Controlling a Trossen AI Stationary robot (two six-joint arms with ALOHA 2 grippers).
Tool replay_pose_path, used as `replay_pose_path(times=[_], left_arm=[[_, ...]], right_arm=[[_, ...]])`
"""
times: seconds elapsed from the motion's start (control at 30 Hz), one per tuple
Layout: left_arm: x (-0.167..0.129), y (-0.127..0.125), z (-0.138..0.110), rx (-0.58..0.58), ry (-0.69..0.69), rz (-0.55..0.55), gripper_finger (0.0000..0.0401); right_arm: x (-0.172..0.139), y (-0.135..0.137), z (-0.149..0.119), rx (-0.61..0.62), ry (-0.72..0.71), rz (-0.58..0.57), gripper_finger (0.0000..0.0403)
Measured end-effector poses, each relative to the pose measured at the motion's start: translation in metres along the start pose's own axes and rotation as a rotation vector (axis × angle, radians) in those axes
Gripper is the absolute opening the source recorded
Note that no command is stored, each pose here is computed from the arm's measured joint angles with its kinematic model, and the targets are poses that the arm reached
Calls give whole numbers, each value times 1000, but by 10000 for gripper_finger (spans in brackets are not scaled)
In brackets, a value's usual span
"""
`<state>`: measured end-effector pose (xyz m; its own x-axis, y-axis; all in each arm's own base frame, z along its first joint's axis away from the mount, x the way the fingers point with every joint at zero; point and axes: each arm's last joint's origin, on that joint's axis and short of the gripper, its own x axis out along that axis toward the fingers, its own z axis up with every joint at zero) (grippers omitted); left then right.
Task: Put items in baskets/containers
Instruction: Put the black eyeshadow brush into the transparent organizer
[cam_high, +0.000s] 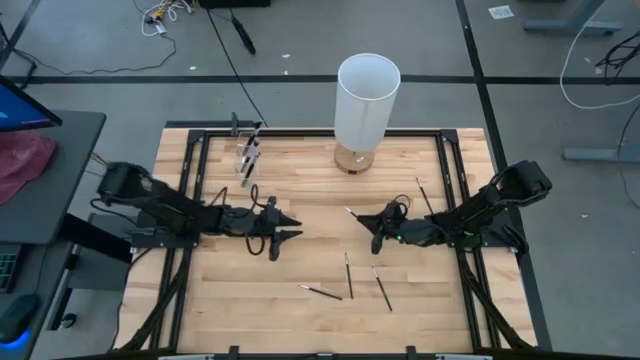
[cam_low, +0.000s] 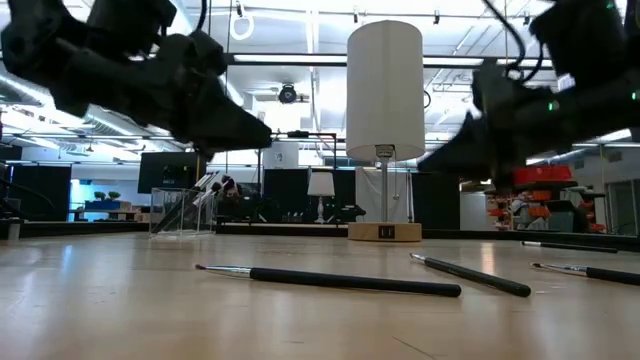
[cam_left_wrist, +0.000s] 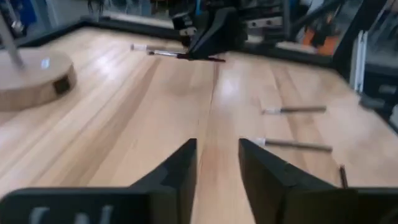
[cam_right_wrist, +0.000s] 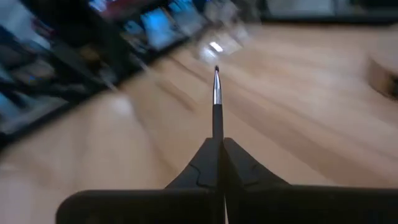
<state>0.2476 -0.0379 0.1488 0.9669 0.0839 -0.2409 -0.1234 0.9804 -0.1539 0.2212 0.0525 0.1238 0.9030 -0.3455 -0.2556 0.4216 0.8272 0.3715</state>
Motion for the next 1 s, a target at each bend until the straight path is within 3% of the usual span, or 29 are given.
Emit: replay_pose_path(times=[0.2,0.37,0.47,0.6,1.0], left_arm=[[22,-1,-12,-46,-193,-18,210],[49,-3,-8,-55,-367,-26,246],[69,-10,-1,-36,-404,-39,249],[85,-22,17,8,-475,-153,249],[87,-30,42,62,-577,-164,219]], right_arm=[[-2,15,21,-26,-152,179,0],[5,37,37,-92,-200,296,0],[9,50,47,-140,-221,366,0],[11,59,54,-169,-240,430,1],[7,66,47,-203,-198,472,3]])
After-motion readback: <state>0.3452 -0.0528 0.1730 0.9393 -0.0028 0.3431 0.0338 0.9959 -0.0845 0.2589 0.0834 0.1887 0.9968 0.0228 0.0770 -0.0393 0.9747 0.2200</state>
